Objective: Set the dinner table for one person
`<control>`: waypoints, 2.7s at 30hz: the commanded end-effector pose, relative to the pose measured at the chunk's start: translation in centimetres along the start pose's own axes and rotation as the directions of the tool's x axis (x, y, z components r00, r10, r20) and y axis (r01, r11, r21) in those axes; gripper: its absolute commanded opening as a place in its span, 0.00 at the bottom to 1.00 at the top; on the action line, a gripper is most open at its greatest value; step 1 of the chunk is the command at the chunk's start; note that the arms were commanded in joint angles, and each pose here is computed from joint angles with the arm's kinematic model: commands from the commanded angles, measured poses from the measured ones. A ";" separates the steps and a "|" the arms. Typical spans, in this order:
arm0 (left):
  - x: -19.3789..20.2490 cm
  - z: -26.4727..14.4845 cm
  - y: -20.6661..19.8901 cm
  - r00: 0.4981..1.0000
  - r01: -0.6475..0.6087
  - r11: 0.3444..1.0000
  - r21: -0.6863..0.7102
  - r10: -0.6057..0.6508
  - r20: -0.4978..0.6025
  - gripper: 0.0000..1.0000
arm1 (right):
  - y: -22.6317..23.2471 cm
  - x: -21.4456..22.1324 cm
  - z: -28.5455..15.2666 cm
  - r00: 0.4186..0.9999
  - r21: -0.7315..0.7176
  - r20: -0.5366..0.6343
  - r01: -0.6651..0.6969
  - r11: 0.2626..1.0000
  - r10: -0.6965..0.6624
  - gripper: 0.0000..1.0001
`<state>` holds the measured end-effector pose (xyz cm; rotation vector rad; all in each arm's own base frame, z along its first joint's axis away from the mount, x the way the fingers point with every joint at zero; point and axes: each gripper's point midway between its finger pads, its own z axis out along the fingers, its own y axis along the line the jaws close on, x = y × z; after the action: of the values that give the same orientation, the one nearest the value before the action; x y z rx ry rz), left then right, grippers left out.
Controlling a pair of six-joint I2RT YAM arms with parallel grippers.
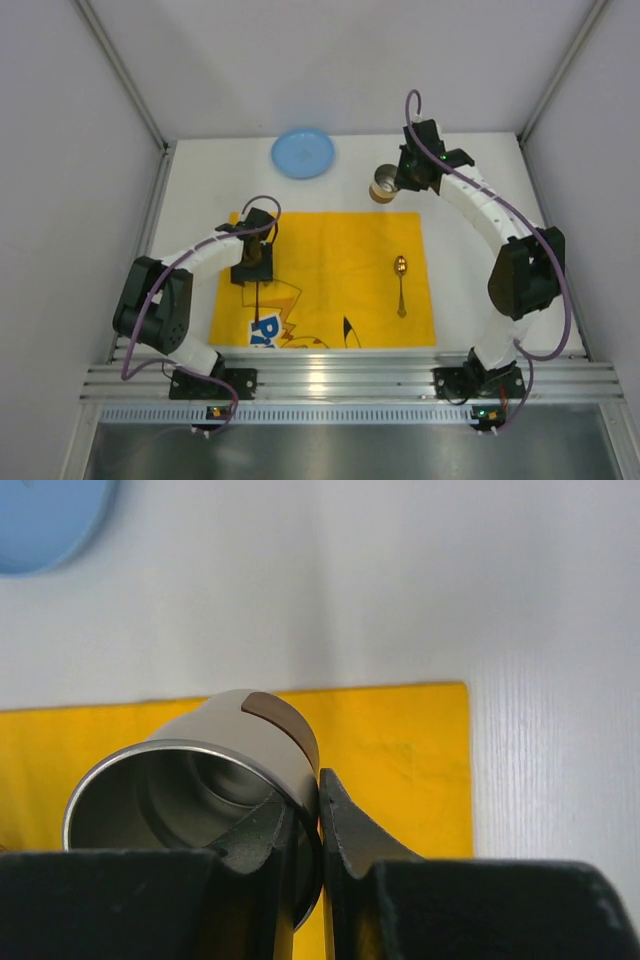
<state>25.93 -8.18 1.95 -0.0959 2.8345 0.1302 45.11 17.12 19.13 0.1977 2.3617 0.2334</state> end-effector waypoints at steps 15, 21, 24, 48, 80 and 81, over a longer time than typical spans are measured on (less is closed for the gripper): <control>-8.2 -9.1 1.5 0.954 0.090 0.996 -0.017 -0.081 0.290 0.98 | -3.9 9.4 3.3 0.991 0.058 -0.117 0.075 0.995 -0.068 0.00; -15.3 -11.7 0.2 0.891 0.127 0.991 0.053 -0.137 0.433 0.98 | -3.9 11.4 3.7 0.989 0.037 -0.115 0.098 0.994 -0.093 0.23; -18.7 -11.4 0.2 0.872 0.167 0.985 0.048 -0.170 0.459 0.99 | -4.1 12.0 3.9 0.987 0.040 -0.123 0.111 0.993 -0.105 0.51; -36.5 4.9 -6.5 0.785 0.380 0.775 0.505 -0.559 0.266 0.96 | -11.1 5.0 -9.6 0.993 0.194 0.008 0.111 0.975 -0.115 0.75; -23.2 -9.1 -7.8 0.944 -0.020 0.794 0.607 -0.185 0.273 0.00 | -11.4 1.4 -11.5 0.988 0.229 0.094 0.100 0.968 -0.125 0.76; -21.5 -11.1 -7.4 0.936 -0.060 0.807 0.588 -0.158 0.314 0.00 | -11.2 1.2 -11.6 0.987 0.222 0.104 0.099 0.970 -0.124 0.76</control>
<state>50.24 -14.23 13.40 -0.3210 2.4156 -0.7383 34.81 5.93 20.42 0.1496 2.3768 -0.0900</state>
